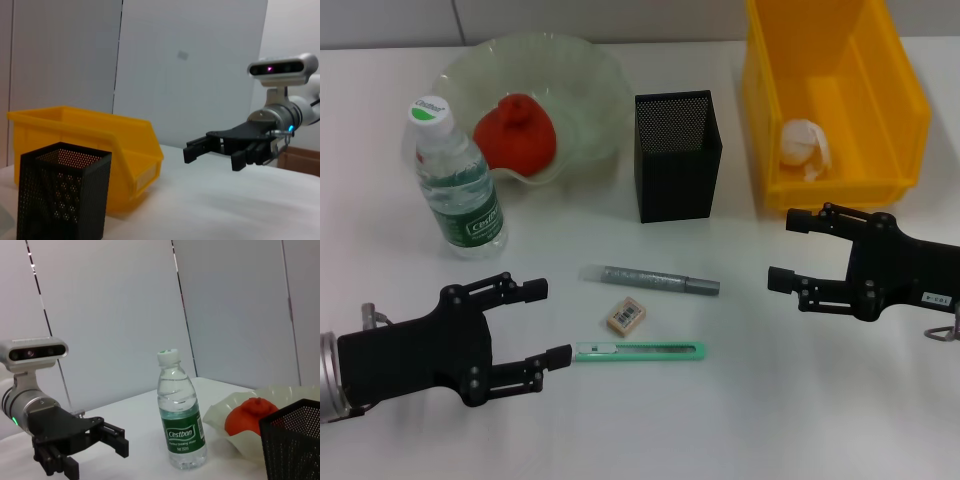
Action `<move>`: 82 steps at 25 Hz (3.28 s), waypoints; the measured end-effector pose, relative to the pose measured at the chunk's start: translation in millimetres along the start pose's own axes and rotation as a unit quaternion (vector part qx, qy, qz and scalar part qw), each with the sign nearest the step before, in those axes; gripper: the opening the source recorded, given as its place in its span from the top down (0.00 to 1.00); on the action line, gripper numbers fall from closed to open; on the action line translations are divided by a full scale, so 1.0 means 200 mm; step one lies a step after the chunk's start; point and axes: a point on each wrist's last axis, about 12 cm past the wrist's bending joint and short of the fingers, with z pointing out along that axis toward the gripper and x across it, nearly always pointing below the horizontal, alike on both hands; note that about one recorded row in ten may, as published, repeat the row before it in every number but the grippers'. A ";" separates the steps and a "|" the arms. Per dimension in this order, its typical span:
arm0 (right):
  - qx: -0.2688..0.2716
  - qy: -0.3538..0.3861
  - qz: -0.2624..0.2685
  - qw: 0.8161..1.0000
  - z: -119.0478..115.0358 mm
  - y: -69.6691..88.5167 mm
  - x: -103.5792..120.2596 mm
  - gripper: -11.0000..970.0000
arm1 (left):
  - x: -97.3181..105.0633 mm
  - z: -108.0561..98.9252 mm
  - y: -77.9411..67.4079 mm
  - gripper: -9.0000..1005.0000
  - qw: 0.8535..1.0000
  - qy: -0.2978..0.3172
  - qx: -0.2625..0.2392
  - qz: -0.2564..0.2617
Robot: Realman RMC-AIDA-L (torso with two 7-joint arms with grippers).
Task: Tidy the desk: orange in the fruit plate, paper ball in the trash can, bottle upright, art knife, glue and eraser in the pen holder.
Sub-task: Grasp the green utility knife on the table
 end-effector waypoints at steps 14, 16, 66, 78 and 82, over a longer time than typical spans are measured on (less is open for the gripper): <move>-0.105 0.021 0.042 0.993 -0.03 -0.07 -0.35 0.15 | 0.00 0.02 -0.01 0.22 1.000 -0.002 0.006 0.006; -0.125 0.042 0.042 0.990 0.00 -0.10 -0.43 0.15 | 0.00 0.02 -0.01 0.22 1.000 -0.002 0.006 0.007; -0.131 0.122 -0.031 0.983 0.05 -0.04 -0.11 0.15 | -0.04 0.10 0.13 0.22 0.993 0.098 0.040 0.051; -0.130 0.117 -0.029 0.984 0.04 -0.04 -0.11 0.15 | -0.01 0.16 0.17 0.22 0.986 0.148 0.030 0.069; -0.127 0.114 -0.029 0.985 0.04 -0.04 -0.11 0.15 | 0.00 0.17 0.16 0.22 0.985 0.153 0.031 0.070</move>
